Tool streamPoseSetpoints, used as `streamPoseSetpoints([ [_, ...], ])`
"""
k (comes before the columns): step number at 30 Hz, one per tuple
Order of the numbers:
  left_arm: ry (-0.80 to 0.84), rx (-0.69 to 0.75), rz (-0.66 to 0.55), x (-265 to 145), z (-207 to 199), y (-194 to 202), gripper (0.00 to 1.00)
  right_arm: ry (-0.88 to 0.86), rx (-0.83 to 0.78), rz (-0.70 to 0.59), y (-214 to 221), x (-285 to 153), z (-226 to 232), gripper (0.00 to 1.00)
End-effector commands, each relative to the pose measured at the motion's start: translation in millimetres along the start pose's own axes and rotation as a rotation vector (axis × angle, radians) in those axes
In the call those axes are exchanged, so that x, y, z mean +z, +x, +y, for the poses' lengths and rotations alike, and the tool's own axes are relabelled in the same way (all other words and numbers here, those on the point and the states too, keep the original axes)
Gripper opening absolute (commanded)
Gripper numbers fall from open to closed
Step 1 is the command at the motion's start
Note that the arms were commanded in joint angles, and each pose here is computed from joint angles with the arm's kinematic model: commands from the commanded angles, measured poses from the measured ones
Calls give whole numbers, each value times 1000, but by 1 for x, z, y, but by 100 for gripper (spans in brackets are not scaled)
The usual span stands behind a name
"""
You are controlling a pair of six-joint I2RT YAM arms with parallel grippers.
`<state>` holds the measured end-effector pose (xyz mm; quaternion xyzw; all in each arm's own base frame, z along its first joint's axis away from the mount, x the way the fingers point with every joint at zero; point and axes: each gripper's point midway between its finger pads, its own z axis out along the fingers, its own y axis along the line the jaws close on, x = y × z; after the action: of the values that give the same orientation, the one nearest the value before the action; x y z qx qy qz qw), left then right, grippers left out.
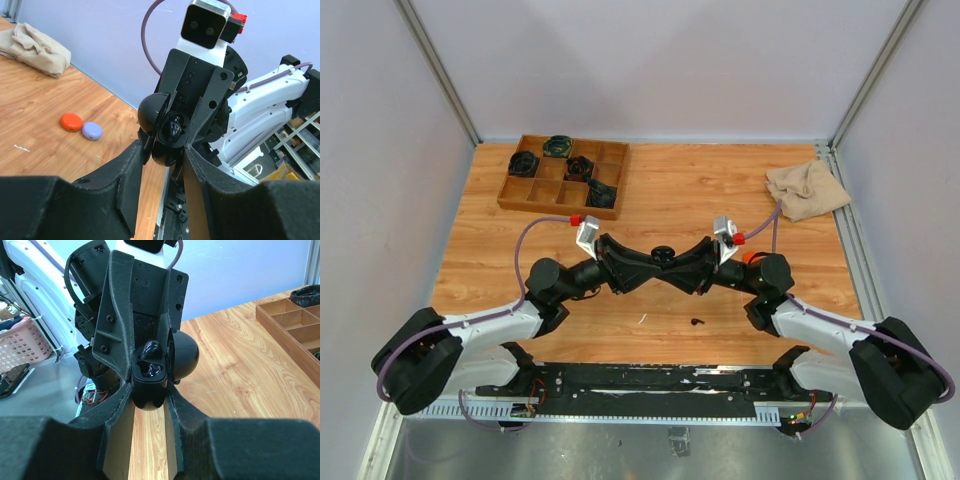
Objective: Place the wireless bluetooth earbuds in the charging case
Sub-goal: Adjust the charging case.
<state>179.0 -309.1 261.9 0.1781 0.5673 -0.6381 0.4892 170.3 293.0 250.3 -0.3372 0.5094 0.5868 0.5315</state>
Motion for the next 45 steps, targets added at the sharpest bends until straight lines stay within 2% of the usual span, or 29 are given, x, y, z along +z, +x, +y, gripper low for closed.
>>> streamPoseSetpoints([
  [1, 39, -8, -30, 0, -7, -5, 39, -52, -51, -58, -20, 10, 10, 8],
  [7, 65, -33, -44, 0, -12, -7, 38, -67, -46, -58, -17, 13, 10, 9],
  [13, 55, -22, -51, -2, -10, -8, 24, -71, -43, -55, -15, 14, 10, 14],
  [17, 34, -3, -50, -5, -6, -6, 14, -55, -52, -49, -11, 12, 8, 21],
  [24, 14, 45, -57, -9, -4, -7, 3, -18, -69, -34, -7, 8, 3, 37],
  [36, -67, 162, -67, -21, 7, -10, 0, 12, -95, 13, -2, 2, -2, 51],
  [40, -112, 256, -48, -28, 17, -7, 0, 64, -86, 84, 9, -8, -10, 54],
  [45, -174, 378, -30, -40, 31, -3, 0, 179, -65, 287, 30, -26, -22, 57],
])
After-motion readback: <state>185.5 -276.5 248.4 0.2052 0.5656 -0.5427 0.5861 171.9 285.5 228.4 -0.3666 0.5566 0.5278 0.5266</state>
